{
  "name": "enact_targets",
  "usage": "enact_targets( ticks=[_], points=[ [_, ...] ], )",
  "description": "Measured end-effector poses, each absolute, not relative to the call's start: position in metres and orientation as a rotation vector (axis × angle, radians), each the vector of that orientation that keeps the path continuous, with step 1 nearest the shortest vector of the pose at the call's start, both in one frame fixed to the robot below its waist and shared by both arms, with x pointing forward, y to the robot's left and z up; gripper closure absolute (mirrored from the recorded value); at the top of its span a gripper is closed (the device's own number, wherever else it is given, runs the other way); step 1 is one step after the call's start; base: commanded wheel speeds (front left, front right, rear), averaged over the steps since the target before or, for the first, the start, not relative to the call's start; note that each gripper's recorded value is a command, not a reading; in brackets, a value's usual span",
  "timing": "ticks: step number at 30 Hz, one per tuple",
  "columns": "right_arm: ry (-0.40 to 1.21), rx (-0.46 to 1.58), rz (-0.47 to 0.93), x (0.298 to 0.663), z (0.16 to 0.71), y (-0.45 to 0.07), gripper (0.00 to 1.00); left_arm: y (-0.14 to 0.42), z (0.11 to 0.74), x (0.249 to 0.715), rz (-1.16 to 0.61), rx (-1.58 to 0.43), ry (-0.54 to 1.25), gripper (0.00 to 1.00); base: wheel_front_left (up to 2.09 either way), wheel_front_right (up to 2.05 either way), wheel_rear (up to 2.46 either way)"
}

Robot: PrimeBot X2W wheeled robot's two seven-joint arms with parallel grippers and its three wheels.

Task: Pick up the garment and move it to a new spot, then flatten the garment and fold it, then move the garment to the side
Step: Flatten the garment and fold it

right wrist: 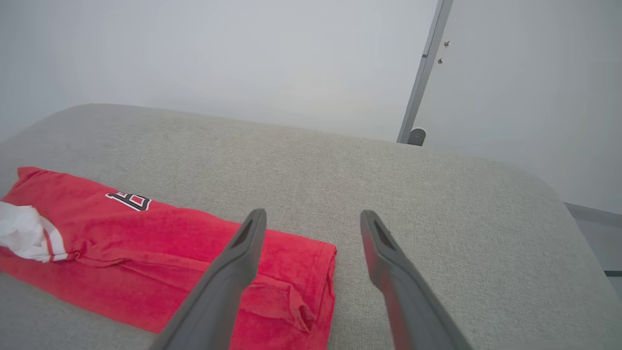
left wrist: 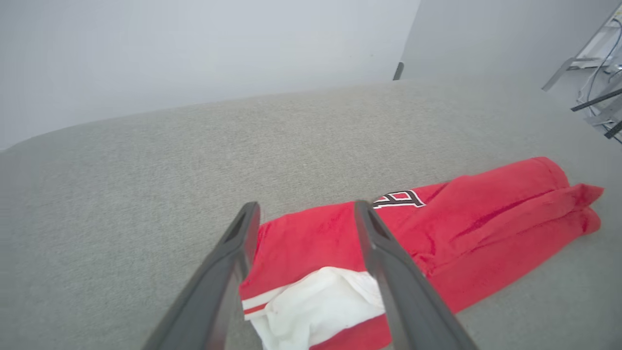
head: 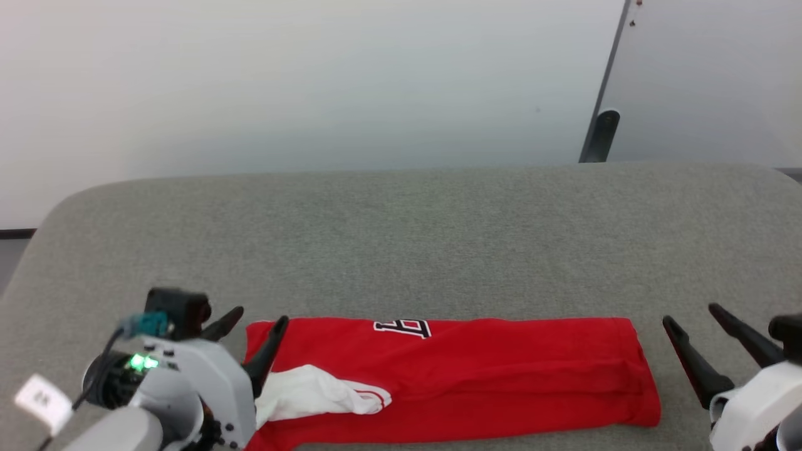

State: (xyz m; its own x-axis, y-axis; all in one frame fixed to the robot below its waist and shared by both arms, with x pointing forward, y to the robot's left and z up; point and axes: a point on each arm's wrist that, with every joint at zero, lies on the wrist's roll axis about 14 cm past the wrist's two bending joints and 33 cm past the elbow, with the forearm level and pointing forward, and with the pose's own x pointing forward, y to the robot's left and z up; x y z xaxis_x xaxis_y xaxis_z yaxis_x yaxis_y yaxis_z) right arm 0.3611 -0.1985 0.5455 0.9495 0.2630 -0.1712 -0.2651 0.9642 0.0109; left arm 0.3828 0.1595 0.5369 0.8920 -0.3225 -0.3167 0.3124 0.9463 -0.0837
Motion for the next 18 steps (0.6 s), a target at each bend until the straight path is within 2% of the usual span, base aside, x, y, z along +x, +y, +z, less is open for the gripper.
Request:
enact_targets(
  ticks=[11, 18],
  points=[
    [0.189, 0.018, 0.269, 0.361, 0.535, -0.194, 0.0, 0.199, 0.531, 0.367, -0.18, -0.108, 0.099, 0.0, 0.0, 0.0, 0.0],
    [0.31, 0.018, 0.317, 0.365, 0.517, -0.181, 0.0, 0.222, 0.53, 0.352, -0.096, -0.094, 0.018, 0.0, 0.0, 0.0, 0.0]
  ],
)
